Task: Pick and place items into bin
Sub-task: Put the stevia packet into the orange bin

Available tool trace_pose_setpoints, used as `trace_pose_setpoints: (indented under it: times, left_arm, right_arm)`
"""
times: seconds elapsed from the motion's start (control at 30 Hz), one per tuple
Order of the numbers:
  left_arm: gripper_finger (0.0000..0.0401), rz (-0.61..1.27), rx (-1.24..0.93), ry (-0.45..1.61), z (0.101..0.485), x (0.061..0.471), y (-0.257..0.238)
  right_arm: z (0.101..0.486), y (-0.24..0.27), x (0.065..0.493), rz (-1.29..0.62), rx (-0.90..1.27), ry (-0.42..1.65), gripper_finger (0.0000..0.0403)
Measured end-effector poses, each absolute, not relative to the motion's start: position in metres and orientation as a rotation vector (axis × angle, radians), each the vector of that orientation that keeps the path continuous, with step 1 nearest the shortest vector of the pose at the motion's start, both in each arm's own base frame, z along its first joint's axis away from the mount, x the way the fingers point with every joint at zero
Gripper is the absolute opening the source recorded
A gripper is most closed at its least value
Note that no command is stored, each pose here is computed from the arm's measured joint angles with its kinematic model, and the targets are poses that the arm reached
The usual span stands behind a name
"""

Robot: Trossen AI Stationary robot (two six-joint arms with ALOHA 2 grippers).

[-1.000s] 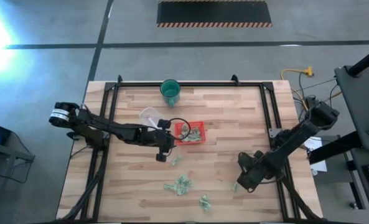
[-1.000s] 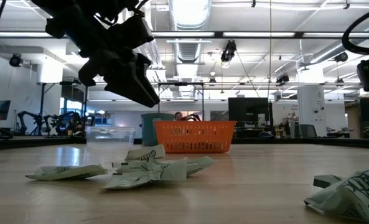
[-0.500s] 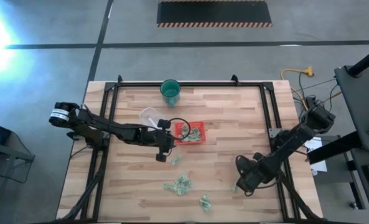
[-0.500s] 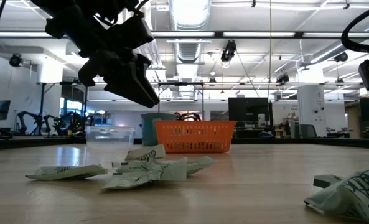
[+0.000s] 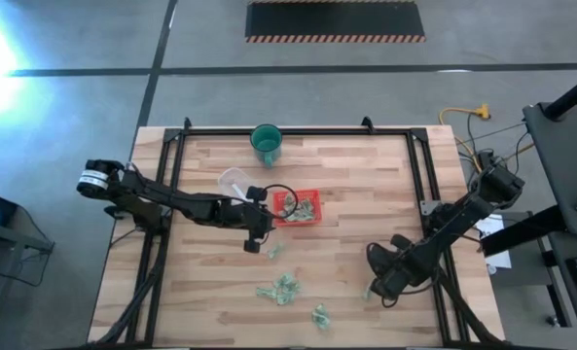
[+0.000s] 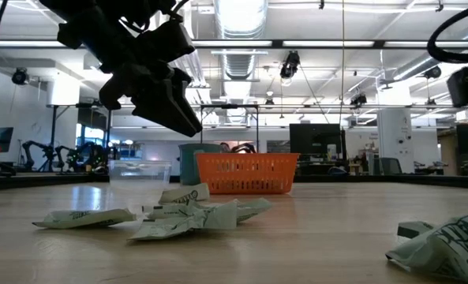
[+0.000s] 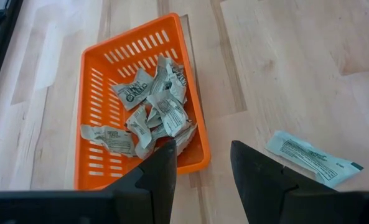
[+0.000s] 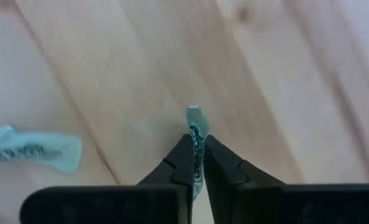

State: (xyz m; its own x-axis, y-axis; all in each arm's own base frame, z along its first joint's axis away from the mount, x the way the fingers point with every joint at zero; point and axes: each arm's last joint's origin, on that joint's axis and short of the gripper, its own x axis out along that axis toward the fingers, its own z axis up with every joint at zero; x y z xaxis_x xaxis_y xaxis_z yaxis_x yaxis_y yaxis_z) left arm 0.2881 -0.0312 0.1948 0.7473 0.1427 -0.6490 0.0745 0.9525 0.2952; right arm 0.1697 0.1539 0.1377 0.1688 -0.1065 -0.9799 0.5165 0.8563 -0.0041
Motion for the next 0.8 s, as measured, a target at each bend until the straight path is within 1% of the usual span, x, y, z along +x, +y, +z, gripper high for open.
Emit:
trace_pose_setpoints:
  times: [0.23, 0.4, 0.63, 0.8]
  left_arm:
    - [0.0135, 0.038, 0.314, 0.729, 0.195, 0.288, -0.031]
    - [0.0135, 0.038, 0.314, 0.729, 0.195, 0.288, -0.031]
    - [0.0135, 0.039, 0.314, 0.729, 0.195, 0.288, -0.031]
    - [0.0135, 0.039, 0.314, 0.729, 0.195, 0.288, -0.031]
  right_arm:
    - [0.149, 0.155, 0.181, -0.397, 0.123, 1.147, 0.0015]
    - [0.160, 0.153, 0.192, -0.414, -0.063, 0.988, 0.0015]
    - [0.180, 0.136, 0.218, -0.540, -0.273, 0.810, 0.0015]
    - [0.198, 0.110, 0.248, -0.639, -0.331, 0.775, 0.0015]
